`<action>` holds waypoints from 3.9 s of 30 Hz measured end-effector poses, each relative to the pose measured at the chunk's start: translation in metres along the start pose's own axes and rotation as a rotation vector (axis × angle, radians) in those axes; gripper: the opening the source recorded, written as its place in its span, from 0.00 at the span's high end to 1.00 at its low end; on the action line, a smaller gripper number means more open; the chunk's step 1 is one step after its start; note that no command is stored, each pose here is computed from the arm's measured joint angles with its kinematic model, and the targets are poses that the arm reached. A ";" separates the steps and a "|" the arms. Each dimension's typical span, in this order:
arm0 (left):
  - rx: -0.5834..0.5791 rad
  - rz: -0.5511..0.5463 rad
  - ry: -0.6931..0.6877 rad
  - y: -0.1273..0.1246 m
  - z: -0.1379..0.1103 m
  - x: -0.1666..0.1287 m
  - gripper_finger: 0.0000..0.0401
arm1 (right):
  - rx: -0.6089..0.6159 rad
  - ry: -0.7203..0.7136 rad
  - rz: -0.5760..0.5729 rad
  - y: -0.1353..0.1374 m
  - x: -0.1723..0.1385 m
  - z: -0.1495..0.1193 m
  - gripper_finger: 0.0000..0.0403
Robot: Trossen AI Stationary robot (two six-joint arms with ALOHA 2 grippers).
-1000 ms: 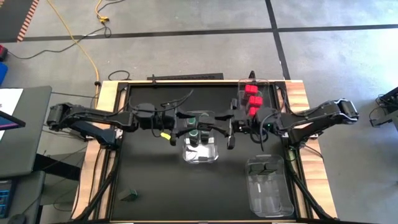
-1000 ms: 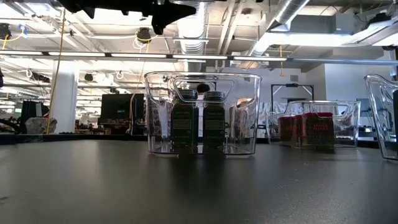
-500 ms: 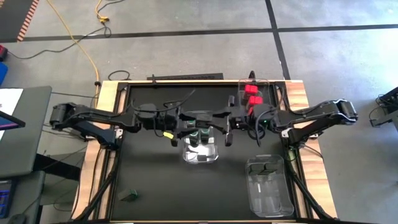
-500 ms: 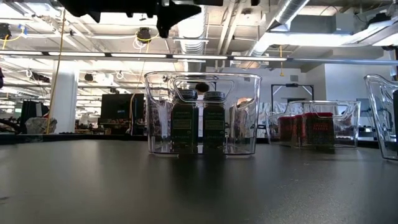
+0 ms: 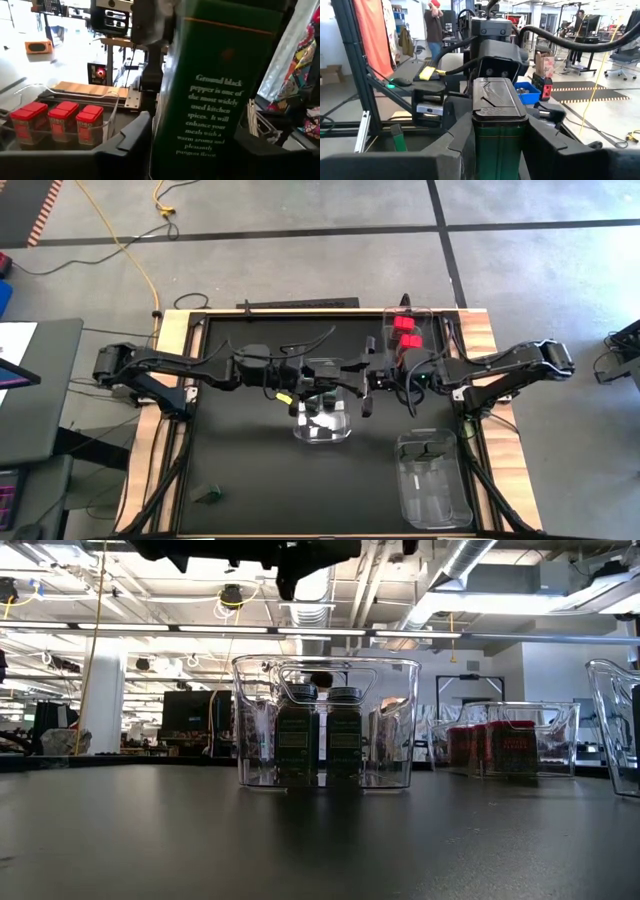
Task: Sort spices by type
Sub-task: Put the black seasoning can into the bottom transparent bin
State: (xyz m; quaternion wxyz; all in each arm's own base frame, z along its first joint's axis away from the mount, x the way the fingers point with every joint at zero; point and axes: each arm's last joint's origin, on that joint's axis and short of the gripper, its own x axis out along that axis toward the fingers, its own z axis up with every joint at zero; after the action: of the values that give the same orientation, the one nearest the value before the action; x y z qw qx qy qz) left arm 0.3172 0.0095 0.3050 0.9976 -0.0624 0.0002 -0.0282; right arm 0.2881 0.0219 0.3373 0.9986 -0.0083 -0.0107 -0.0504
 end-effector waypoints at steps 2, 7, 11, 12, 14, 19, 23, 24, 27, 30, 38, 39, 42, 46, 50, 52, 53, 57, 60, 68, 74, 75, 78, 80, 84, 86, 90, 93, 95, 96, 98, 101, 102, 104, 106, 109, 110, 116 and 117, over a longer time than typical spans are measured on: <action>0.012 -0.001 0.000 0.000 -0.001 0.000 0.64 | 0.007 0.008 0.001 0.000 0.000 -0.001 0.62; 0.045 -0.001 -0.001 0.000 0.000 0.000 0.68 | 0.006 0.007 -0.001 0.000 0.000 -0.001 0.62; 0.045 0.001 -0.002 0.000 0.000 0.000 0.68 | 0.004 0.007 -0.005 -0.002 0.000 -0.001 0.61; 0.045 0.003 -0.003 0.000 0.000 0.000 0.68 | 0.002 0.008 -0.005 -0.002 0.000 -0.001 0.60; 0.043 0.004 -0.003 0.000 0.000 0.000 0.68 | 0.002 0.008 -0.006 -0.002 0.000 -0.001 0.58; 0.041 0.006 0.000 0.000 -0.001 0.000 0.67 | 0.020 0.018 -0.006 -0.002 0.000 -0.002 0.52; 0.041 0.005 0.000 0.000 -0.001 0.000 0.67 | 0.038 0.022 -0.007 -0.002 0.000 -0.002 0.48; 0.041 0.005 0.000 0.000 -0.001 0.000 0.67 | 0.038 0.021 -0.007 -0.002 0.000 -0.002 0.47; 0.041 0.005 0.001 0.000 -0.001 0.000 0.67 | -0.013 0.012 0.000 0.000 0.000 -0.001 0.42; 0.042 0.005 0.002 0.000 -0.001 0.000 0.67 | -0.123 0.010 0.022 0.004 -0.001 -0.001 0.38; 0.042 0.009 0.002 0.000 -0.001 0.000 0.66 | -0.062 0.007 -0.009 -0.001 0.000 -0.001 0.37; 0.042 0.009 0.003 0.000 -0.001 0.000 0.66 | -0.056 0.007 -0.015 -0.002 0.000 -0.001 0.36; 0.041 0.009 0.009 0.000 -0.002 0.000 0.66 | -0.052 0.010 -0.017 -0.003 0.000 -0.001 0.36; 0.039 0.014 0.040 0.002 -0.005 0.000 0.66 | -0.061 0.014 -0.024 -0.003 -0.001 0.000 0.36; 0.031 0.029 0.110 0.005 -0.008 -0.004 0.66 | -0.034 0.075 -0.021 -0.002 -0.006 -0.003 0.36; 0.027 0.038 0.150 0.006 -0.008 -0.008 0.66 | -0.034 0.118 -0.014 -0.001 -0.009 -0.005 0.36; 0.025 0.043 0.176 0.007 -0.008 -0.011 0.66 | -0.043 0.149 -0.008 0.000 -0.012 -0.007 0.36; 0.069 0.051 0.262 0.007 -0.006 -0.026 0.66 | -0.052 0.214 0.006 0.003 -0.017 -0.011 0.36; 0.088 0.071 0.341 0.006 -0.004 -0.034 0.66 | -0.008 0.220 0.001 0.003 -0.016 -0.010 0.36; 0.160 0.170 0.547 0.006 0.016 -0.040 0.66 | 0.003 0.407 -0.015 0.006 0.009 0.018 0.37; 0.197 0.189 0.562 0.005 0.026 -0.042 0.66 | -0.118 0.587 -0.006 0.010 0.047 0.031 0.37; 0.200 0.192 0.565 0.005 0.026 -0.042 0.66 | -0.147 0.592 0.003 0.011 0.053 0.035 0.37; 0.201 0.199 0.582 0.005 0.025 -0.043 0.66 | -0.189 0.618 0.013 0.013 0.067 0.044 0.37; 0.205 0.210 0.591 0.006 0.024 -0.043 0.66 | -0.207 0.626 0.011 0.012 0.075 0.049 0.37; 0.214 0.217 0.605 0.006 0.023 -0.044 0.66 | -0.252 0.674 -0.015 0.009 0.087 0.047 0.37; 0.214 0.217 0.601 0.006 0.023 -0.044 0.66 | -0.266 0.697 -0.018 0.008 0.092 0.043 0.37; 0.214 0.222 0.623 0.006 0.021 -0.044 0.66 | -0.270 0.733 -0.037 0.003 0.099 0.033 0.37; 0.226 0.221 0.628 0.007 0.021 -0.045 0.66 | -0.268 0.734 -0.044 0.001 0.103 0.030 0.37; 0.240 0.212 0.603 0.006 0.023 -0.043 0.66 | -0.268 0.736 -0.046 0.000 0.104 0.029 0.37; 0.243 0.208 0.601 0.006 0.024 -0.043 0.66 | -0.271 0.735 -0.050 0.000 0.105 0.028 0.37; 0.242 0.203 0.616 0.006 0.023 -0.045 0.66 | -0.275 0.730 -0.065 -0.001 0.105 0.029 0.37; 0.242 0.207 0.616 0.006 0.023 -0.045 0.66 | -0.270 0.695 -0.078 -0.002 0.103 0.036 0.37; 0.244 0.207 0.615 0.006 0.023 -0.045 0.66 | -0.268 0.688 -0.081 -0.003 0.102 0.038 0.37; 0.246 0.208 0.613 0.006 0.023 -0.044 0.66 | -0.265 0.692 -0.083 -0.004 0.101 0.038 0.37; 0.247 0.209 0.607 0.006 0.023 -0.044 0.66 | -0.265 0.695 -0.085 -0.005 0.102 0.037 0.37; 0.247 0.210 0.598 0.006 0.024 -0.043 0.66 | -0.263 0.694 -0.087 -0.006 0.102 0.037 0.37; 0.247 0.209 0.598 0.006 0.024 -0.043 0.66 | -0.260 0.695 -0.088 -0.006 0.102 0.036 0.37; 0.247 0.207 0.596 0.006 0.024 -0.043 0.66 | -0.219 0.718 -0.085 -0.008 0.101 0.034 0.37; 0.247 0.208 0.590 0.006 0.024 -0.043 0.66 | -0.219 0.721 -0.085 -0.008 0.101 0.034 0.37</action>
State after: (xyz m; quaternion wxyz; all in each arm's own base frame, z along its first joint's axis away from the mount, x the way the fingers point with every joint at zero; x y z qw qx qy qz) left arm 0.2748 0.0211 0.3284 0.9521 0.0703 0.2921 0.0569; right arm 0.3871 0.0044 0.3740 0.9286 -0.0964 0.3463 -0.0923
